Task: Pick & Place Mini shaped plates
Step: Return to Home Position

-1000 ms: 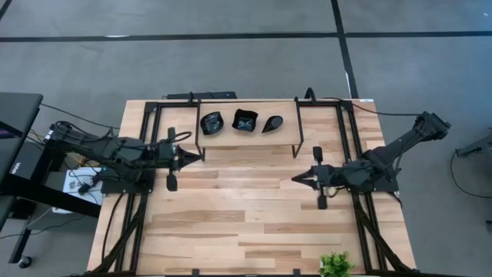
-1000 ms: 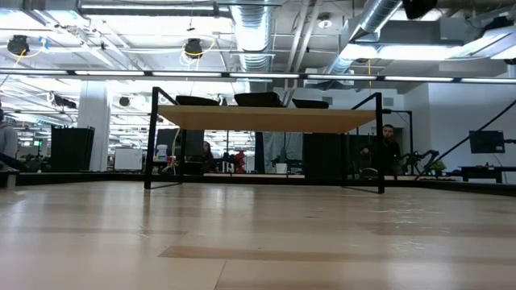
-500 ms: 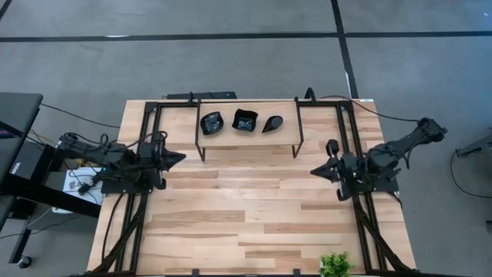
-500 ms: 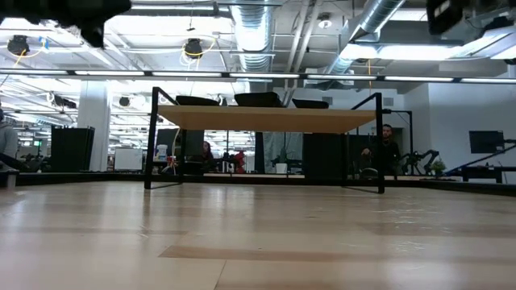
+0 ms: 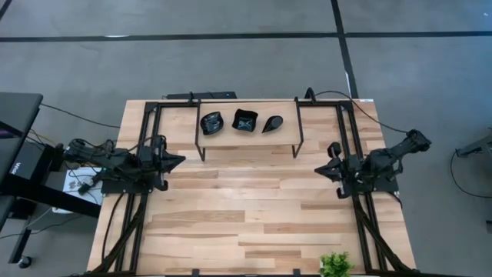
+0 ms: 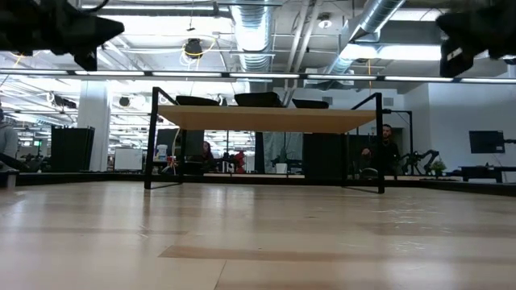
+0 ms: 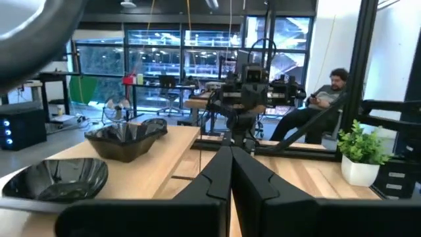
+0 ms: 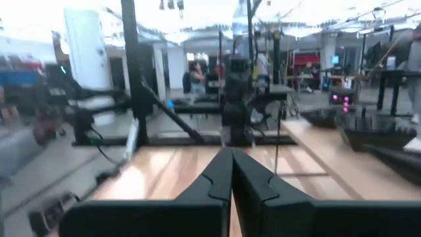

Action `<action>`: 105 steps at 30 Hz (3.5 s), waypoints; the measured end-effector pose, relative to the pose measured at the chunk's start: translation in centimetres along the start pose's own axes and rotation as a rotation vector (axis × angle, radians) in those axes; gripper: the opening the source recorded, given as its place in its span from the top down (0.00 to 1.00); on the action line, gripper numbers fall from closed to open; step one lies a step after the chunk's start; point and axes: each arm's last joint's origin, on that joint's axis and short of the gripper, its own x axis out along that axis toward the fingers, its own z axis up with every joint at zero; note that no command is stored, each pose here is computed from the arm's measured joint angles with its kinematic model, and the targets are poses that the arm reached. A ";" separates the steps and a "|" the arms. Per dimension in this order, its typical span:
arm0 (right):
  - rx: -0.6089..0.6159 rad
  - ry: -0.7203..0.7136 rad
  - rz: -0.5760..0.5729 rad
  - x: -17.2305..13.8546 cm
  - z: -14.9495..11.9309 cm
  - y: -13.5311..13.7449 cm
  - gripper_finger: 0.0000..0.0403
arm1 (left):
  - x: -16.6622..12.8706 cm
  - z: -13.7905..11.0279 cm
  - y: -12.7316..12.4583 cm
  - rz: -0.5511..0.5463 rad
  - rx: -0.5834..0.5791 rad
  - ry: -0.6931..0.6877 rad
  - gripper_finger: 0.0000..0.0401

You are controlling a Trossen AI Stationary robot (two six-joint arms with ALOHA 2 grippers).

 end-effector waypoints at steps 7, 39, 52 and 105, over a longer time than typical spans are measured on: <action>-0.086 -0.002 -0.080 0.3 -1.6 -0.4 1.00 | 0.2 -1.3 0.3 0.135 0.024 -0.072 0.98; -0.057 0.085 -0.285 0.6 -2.6 -2.4 1.00 | 1.4 -2.9 0.2 0.140 0.092 0.086 0.98; -0.057 0.085 -0.286 0.6 -2.6 -2.4 1.00 | 1.8 -3.7 0.0 0.134 0.129 0.159 0.98; -0.057 0.085 -0.286 0.6 -2.6 -2.4 1.00 | 1.9 -3.9 -0.1 0.130 0.137 0.177 0.98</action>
